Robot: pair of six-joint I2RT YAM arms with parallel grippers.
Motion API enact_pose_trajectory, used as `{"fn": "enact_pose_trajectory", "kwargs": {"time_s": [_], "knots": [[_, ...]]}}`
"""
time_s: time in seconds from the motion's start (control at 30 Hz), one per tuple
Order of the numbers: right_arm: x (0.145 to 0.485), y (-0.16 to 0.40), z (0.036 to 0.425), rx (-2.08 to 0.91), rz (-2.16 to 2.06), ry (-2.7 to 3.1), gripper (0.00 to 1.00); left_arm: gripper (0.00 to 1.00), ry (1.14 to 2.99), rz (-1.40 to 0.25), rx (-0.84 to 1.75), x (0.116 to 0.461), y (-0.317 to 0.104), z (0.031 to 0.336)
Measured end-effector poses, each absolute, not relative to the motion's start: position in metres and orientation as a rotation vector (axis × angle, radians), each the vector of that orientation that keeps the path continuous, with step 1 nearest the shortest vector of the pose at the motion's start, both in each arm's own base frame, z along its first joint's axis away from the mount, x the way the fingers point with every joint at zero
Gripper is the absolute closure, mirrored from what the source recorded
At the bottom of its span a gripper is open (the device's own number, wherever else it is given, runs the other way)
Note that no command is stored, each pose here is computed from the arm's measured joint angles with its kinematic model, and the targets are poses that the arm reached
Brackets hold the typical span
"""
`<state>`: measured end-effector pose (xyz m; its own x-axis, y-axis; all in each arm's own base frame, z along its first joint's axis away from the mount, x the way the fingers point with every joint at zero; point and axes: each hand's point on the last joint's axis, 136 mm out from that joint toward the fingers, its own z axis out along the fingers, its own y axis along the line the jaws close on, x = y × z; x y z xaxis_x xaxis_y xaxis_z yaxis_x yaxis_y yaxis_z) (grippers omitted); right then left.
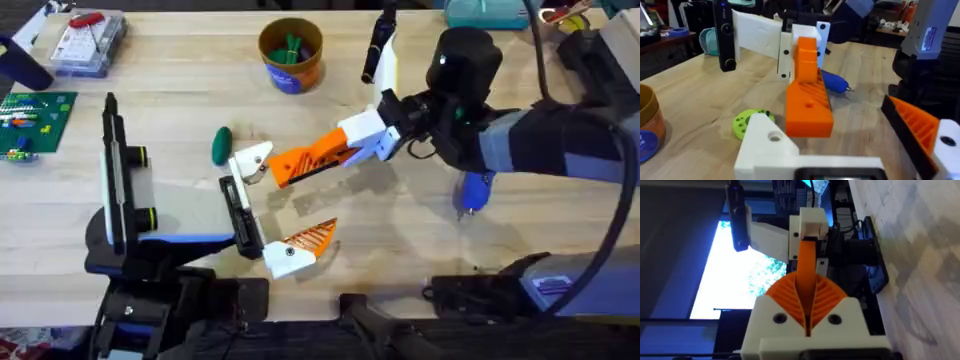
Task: Pick up the gripper from the table and insert it into the empty holder that is missing its gripper. Then pick up a screw, insert it into the mounting hole, and use the screwdriver to tighten it. Finally, clean up the table by picking up the vegetable and placing it into the bucket.
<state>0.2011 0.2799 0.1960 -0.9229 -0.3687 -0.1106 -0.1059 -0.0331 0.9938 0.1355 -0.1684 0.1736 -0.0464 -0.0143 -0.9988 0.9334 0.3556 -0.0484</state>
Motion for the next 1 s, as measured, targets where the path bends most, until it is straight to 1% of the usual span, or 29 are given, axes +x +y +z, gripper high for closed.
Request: {"fn": "enact_pose_trajectory", "kwargs": {"time_s": [0.2,0.77,1.0], "knots": [[0.2004,0.2796,0.1915,0.448,-2.035,-2.036,0.985,0.010,1.390,-0.973,0.909,0.1355,-0.1684,0.1736],[0.2015,0.2802,0.1912,0.470,-2.051,-2.047,0.985,0.010,1.390,-0.972,0.909,0.1355,-0.1684,0.1736],[0.1966,0.2840,0.1911,0.486,-2.042,-2.037,0.985,0.010,1.390,-0.973,0.909,0.1355,-0.1684,0.1736]]}}
